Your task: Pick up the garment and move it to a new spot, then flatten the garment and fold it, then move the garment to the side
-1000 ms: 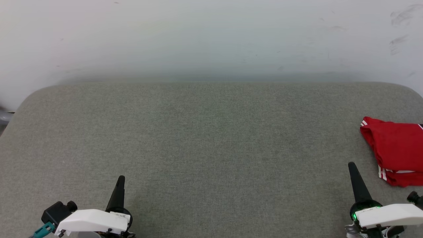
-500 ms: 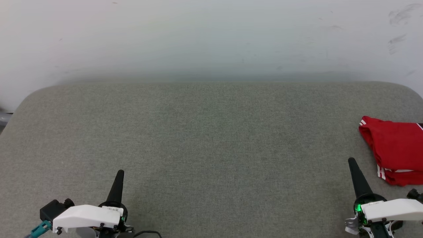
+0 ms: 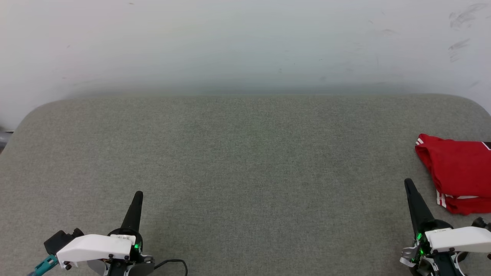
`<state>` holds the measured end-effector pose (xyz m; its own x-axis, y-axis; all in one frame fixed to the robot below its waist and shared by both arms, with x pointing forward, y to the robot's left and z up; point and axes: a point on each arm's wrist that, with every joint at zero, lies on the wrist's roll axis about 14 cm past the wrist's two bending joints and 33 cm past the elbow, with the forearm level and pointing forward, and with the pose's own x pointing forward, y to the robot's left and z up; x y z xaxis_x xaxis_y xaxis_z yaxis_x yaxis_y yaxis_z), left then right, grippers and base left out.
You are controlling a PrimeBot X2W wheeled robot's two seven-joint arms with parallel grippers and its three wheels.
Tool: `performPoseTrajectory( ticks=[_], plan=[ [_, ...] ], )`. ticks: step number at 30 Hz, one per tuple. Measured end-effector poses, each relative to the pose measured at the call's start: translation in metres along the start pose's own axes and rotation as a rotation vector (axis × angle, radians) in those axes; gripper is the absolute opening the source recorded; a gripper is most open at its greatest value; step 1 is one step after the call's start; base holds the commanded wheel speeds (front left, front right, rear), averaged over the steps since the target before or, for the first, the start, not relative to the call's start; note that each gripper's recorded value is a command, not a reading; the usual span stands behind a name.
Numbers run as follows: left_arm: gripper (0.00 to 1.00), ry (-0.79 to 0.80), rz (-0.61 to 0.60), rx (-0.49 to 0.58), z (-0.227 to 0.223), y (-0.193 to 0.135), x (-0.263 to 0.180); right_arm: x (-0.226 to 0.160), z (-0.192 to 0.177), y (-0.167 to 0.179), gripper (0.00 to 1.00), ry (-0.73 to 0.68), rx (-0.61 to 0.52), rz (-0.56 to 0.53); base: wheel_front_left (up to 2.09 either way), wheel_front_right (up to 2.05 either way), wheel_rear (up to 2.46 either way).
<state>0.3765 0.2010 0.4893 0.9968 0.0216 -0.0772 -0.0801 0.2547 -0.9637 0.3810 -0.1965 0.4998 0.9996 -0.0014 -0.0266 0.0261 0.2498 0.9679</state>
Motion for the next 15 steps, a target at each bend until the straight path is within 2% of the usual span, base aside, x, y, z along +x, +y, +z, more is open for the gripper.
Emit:
performPoseTrajectory(
  ticks=[15],
  plan=[
    [0.0, 0.006, -0.031, -0.126, 0.0016, -0.0072, 0.005, 0.0026, 0.0023, 0.0002, 0.0, -0.001, 0.121, 0.002, 0.0, 0.0, 0.0]
  ],
)
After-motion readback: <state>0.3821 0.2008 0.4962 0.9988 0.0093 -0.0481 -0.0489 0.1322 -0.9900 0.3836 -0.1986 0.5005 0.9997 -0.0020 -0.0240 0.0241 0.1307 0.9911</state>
